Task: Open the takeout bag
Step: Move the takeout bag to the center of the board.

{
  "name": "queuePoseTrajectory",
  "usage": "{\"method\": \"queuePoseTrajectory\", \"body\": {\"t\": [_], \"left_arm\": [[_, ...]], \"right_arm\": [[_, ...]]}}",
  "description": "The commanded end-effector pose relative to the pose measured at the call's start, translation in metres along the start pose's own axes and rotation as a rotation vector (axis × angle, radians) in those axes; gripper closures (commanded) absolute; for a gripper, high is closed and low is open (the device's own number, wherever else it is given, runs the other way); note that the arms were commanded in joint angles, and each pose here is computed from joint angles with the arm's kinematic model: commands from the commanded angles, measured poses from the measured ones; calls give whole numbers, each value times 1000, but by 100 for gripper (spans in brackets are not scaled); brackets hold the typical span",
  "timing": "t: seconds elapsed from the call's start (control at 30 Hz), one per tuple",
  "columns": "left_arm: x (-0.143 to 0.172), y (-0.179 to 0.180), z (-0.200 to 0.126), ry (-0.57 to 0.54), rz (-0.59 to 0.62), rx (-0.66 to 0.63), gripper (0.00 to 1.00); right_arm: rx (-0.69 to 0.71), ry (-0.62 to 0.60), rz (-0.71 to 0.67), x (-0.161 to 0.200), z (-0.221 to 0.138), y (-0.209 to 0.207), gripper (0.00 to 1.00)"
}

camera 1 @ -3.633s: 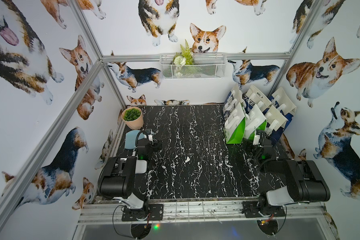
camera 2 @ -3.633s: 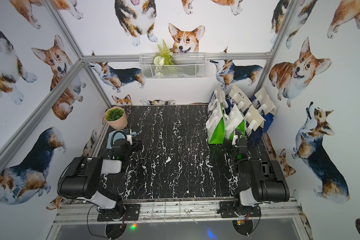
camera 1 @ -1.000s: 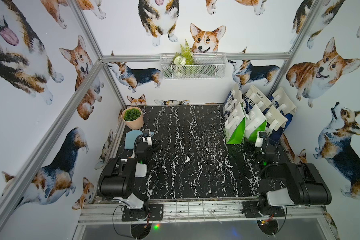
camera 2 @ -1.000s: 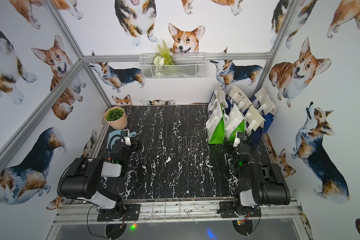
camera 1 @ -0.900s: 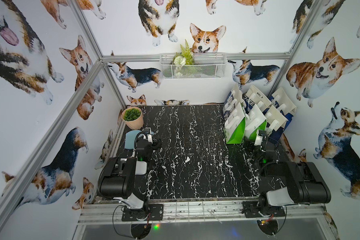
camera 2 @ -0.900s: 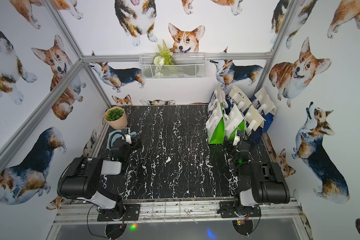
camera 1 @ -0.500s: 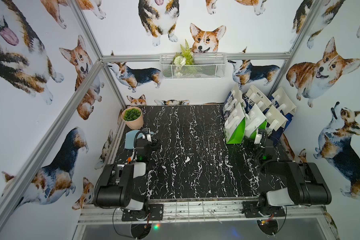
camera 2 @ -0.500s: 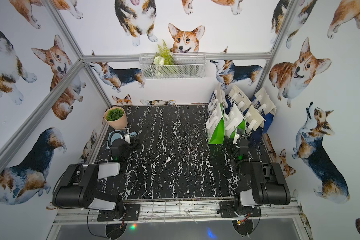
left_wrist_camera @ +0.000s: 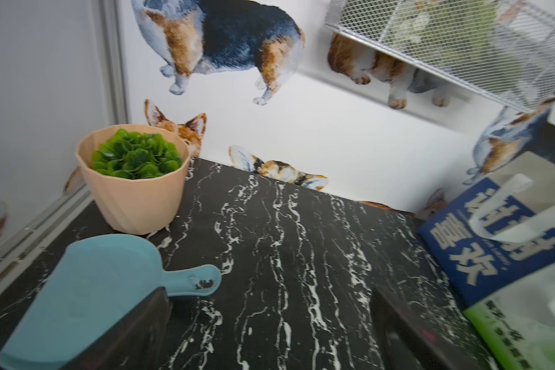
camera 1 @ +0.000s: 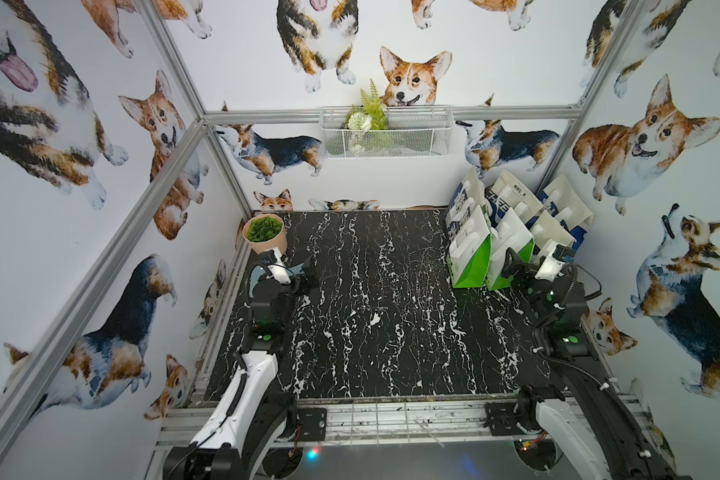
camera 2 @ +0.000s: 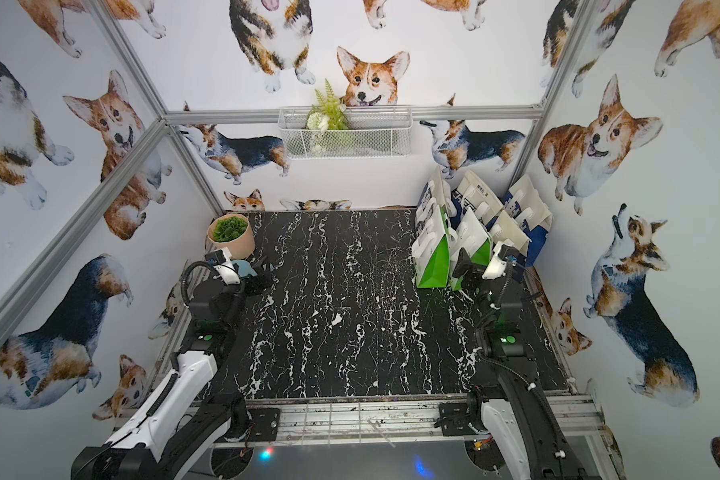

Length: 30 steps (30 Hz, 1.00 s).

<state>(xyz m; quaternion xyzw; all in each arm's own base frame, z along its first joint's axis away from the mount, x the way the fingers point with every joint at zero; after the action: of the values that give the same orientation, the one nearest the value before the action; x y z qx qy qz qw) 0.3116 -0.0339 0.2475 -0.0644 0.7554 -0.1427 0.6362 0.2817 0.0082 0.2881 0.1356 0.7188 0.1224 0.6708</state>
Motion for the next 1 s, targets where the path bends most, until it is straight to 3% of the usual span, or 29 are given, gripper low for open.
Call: {"method": "queuePoseTrajectory", "body": {"t": [0.0, 0.1, 0.27, 0.3, 0.43, 0.77, 0.97], "left_arm": [[7, -31, -11, 162, -92, 157, 2], [-9, -51, -22, 207, -95, 214, 7], [-20, -73, -40, 325, -69, 247, 14], [-35, -82, -47, 317, -51, 272, 15], [-41, -91, -68, 356, 22, 295, 16], [-27, -86, -85, 380, 104, 309, 16], [-26, -86, -84, 380, 111, 310, 16]], "right_arm": [[-39, 178, 86, 10, -16, 13, 1], [-81, 261, 108, -9, -16, 33, 2], [-121, 473, 74, -25, -2, 61, 17], [-114, 515, 58, -26, 3, 64, 17], [-93, 660, -30, -22, 24, 73, 18], [-16, 813, -151, -8, 69, 84, 26], [50, 859, -200, 3, 84, 76, 41]]}}
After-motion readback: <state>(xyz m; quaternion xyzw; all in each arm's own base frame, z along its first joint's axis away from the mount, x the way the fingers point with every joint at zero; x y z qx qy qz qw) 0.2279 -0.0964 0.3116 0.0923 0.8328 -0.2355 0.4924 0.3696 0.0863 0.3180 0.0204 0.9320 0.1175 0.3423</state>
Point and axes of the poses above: each gripper's point midway between its finger pads, its own z axis out along the fingers, its own y axis along the line the jaws close on, x = y × z, the point moved 3 cm from there along -z, back along the fingers, and after that the axes turned 3 degrees about z, right-handed, at the moved point
